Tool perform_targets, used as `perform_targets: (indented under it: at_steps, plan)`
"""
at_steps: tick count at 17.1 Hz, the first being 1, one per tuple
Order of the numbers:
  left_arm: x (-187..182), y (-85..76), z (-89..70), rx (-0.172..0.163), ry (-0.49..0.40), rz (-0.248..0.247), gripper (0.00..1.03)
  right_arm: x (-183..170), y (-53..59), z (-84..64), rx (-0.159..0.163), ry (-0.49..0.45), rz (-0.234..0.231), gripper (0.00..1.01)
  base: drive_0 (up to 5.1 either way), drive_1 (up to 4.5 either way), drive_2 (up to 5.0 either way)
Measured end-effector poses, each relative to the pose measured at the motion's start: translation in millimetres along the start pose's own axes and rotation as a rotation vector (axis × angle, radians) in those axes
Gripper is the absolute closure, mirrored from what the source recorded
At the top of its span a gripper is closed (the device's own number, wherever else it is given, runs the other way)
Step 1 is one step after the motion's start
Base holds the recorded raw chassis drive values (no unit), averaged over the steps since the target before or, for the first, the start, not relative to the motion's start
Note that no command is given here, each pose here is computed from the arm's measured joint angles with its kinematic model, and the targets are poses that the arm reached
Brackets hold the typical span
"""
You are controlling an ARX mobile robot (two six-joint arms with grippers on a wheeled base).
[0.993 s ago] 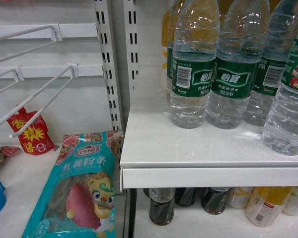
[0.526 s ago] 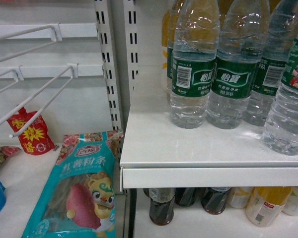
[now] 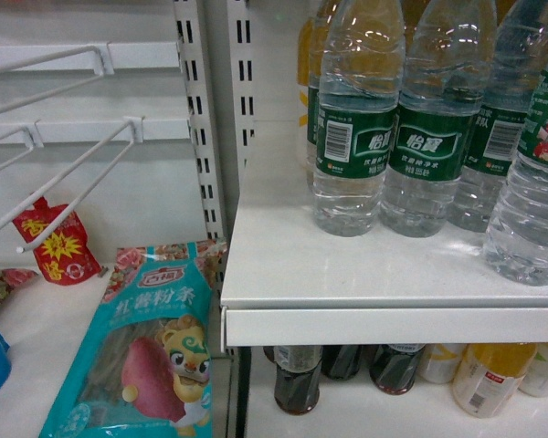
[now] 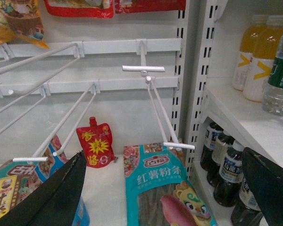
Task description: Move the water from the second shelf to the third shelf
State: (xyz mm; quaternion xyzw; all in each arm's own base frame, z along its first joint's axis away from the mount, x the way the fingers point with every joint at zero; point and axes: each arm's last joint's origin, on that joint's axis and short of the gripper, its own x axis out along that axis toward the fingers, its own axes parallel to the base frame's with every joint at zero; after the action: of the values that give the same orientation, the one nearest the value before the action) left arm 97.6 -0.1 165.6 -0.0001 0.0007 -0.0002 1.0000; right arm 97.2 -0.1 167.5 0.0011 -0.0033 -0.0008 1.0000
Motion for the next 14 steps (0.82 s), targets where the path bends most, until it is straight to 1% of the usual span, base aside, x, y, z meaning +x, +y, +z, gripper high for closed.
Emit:
perform_targets:
  at_steps: [14]
  plan:
    - [0.0, 0.0, -0.1, 0.0, 0.001, 0.001, 0.05, 0.0, 0.0, 0.0, -0.001, 0.0, 0.002, 0.03, 0.0, 0.0, 0.0]
